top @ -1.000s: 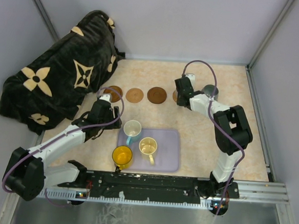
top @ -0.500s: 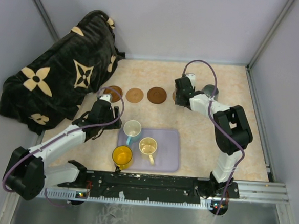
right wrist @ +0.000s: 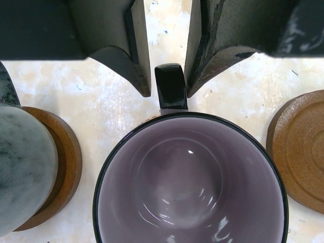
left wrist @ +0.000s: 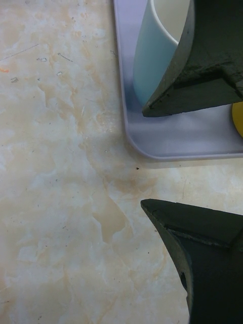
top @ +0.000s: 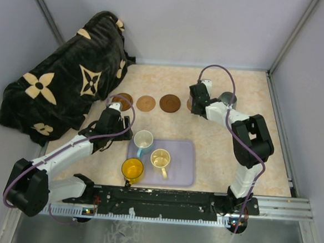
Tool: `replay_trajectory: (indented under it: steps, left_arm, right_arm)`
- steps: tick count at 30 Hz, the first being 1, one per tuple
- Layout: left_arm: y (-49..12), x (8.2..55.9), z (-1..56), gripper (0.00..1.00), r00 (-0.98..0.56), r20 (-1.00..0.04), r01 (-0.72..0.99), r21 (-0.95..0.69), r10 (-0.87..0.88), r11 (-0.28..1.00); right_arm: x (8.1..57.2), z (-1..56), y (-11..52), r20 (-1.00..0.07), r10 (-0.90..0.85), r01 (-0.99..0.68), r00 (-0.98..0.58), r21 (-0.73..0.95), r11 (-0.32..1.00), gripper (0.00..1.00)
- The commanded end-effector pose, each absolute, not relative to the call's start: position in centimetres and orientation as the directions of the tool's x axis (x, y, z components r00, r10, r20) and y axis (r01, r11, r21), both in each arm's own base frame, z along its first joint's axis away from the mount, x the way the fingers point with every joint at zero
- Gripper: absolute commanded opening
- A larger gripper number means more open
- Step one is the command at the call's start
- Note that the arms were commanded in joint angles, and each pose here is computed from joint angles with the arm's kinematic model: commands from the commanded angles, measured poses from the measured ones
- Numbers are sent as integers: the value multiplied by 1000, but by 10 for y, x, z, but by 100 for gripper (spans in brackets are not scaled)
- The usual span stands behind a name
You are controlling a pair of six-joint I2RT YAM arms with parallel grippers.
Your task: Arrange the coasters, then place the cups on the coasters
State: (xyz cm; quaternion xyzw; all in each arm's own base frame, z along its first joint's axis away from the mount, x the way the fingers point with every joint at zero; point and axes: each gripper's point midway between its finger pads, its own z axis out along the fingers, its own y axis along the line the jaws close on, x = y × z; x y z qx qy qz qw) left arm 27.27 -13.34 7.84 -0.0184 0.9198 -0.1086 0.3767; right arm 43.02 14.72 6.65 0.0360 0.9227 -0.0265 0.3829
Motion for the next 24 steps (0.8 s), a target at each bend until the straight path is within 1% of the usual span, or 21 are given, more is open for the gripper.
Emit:
replay_trajectory:
  steps: [1, 4, 7, 10, 13, 24]
  left_arm:
    - [-142, 279, 90, 72, -696, -706, 64, -243, -131, 968]
    - [-141, 278, 90, 72, -696, -706, 62, -240, -131, 969]
    - [-140, 278, 89, 72, -697, -705, 60, -240, -131, 969]
    - [-141, 277, 89, 72, -698, -704, 60, -243, -133, 968]
    - [-140, 276, 88, 72, -700, -701, 58, -243, -134, 968]
    - [-139, 275, 89, 72, -698, -702, 51, -247, -142, 968]
  right_arm:
    - [452, 115, 148, -790, 93, 118, -605, 27, 993, 31]
    - [453, 118, 147, -795, 96, 124, -598, 27, 992, 25]
    - [453, 119, 147, -796, 99, 127, -597, 28, 992, 16]
    - [452, 118, 146, -794, 104, 133, -599, 29, 991, 10]
    - [449, 114, 146, -788, 105, 135, -607, 29, 990, 8]
    - [441, 118, 150, -791, 91, 117, -605, 24, 993, 8]
